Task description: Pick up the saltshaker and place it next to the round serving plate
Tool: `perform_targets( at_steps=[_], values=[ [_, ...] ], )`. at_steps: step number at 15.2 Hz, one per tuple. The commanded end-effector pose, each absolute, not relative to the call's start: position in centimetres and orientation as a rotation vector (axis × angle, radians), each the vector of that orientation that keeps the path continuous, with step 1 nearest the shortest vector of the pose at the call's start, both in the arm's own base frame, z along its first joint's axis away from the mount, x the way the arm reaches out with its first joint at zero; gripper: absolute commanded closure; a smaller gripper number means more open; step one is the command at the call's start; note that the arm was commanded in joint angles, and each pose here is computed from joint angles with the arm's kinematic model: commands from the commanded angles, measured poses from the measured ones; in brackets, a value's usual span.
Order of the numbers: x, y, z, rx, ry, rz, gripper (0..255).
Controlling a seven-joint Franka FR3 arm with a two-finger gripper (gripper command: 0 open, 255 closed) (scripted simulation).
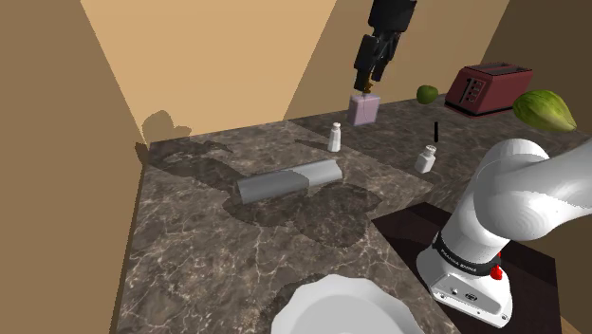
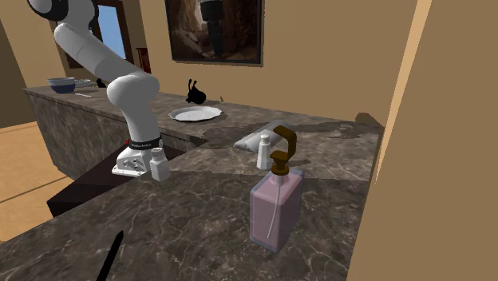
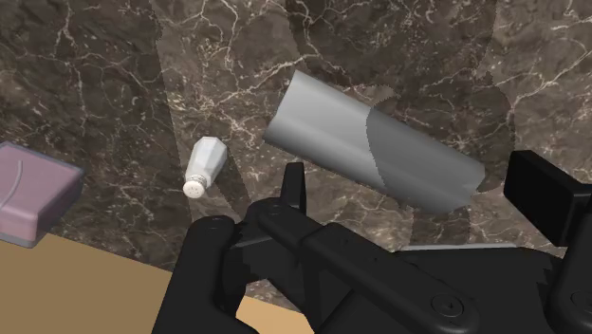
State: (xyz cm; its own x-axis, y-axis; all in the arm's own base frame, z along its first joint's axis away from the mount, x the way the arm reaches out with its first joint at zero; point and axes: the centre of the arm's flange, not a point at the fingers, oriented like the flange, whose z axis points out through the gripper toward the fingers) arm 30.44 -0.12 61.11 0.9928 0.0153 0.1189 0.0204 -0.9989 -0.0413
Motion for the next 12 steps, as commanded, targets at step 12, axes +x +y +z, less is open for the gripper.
perform_targets(
  at_steps=[12],
  values=[
    [37.8, -8.7, 52.2, -3.1, -0.045, -0.19, 0]
  ],
)
